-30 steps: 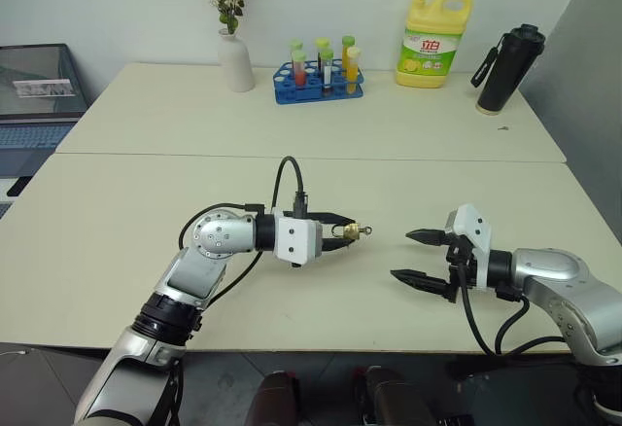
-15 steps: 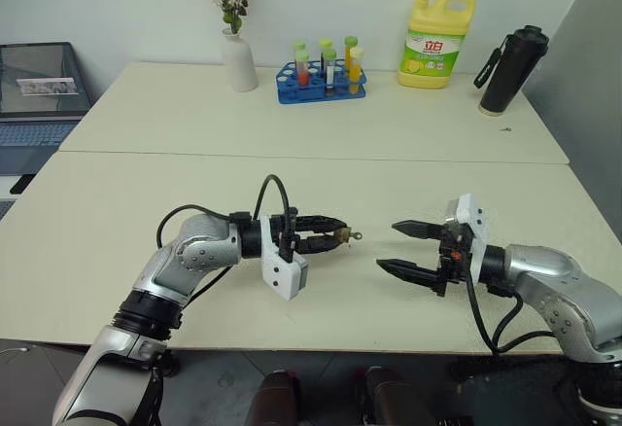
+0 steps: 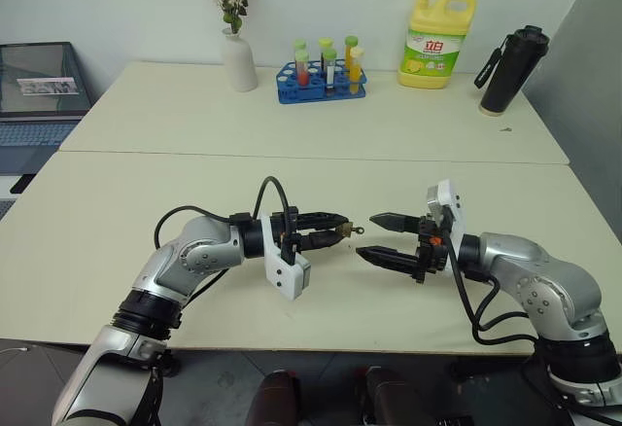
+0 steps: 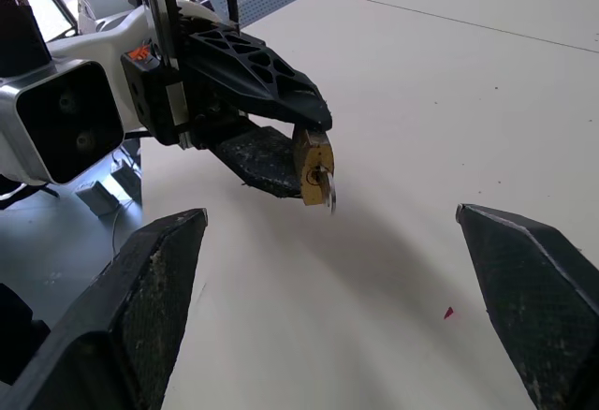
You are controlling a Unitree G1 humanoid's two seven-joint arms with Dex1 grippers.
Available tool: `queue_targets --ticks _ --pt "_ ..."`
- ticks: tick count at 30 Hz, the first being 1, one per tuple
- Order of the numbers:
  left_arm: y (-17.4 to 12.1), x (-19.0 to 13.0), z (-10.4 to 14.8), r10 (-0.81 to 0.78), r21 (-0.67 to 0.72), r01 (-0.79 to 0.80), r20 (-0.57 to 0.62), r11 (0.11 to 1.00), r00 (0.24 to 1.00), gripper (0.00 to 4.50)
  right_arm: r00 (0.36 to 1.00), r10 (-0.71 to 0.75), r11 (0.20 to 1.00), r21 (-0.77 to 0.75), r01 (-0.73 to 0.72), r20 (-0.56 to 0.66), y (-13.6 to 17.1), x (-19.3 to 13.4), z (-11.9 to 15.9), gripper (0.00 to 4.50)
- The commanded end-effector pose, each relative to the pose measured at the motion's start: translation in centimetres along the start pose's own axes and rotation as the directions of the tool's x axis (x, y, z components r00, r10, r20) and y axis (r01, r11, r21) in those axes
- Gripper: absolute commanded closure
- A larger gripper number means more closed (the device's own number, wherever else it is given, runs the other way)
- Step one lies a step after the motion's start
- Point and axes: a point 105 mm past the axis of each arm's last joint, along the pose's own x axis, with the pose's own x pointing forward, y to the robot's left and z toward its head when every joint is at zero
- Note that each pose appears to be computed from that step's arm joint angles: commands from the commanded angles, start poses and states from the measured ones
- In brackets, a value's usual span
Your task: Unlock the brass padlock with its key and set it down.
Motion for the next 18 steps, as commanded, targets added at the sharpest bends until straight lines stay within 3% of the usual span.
queue_targets --ticks 1,4,13,18 --pt "0.93 0.21 0.68 0.024 0.044 -0.025 0.028 0.999 0.999 3.54 0.999 0.035 0.999 0.002 -0.035 0.039 0.42 0.25 1.05 0.18" --pt "0.96 0.32 0.69 0.024 0.046 -0.026 0.031 0.999 0.999 3.54 0.998 0.045 0.999 0.007 -0.045 0.032 0.52 0.4 0.98 0.99" --pt "1.02 0.57 0.77 0.03 0.048 -0.032 0.035 0.998 0.999 3.54 0.997 0.074 0.997 0.019 -0.075 0.018 0.84 0.74 0.86 4.45" --pt "0.87 0.55 0.81 0.026 0.051 -0.028 0.037 0.998 0.999 3.54 0.995 0.098 0.994 0.04 -0.099 0.028 1.02 0.93 1.12 4.5"
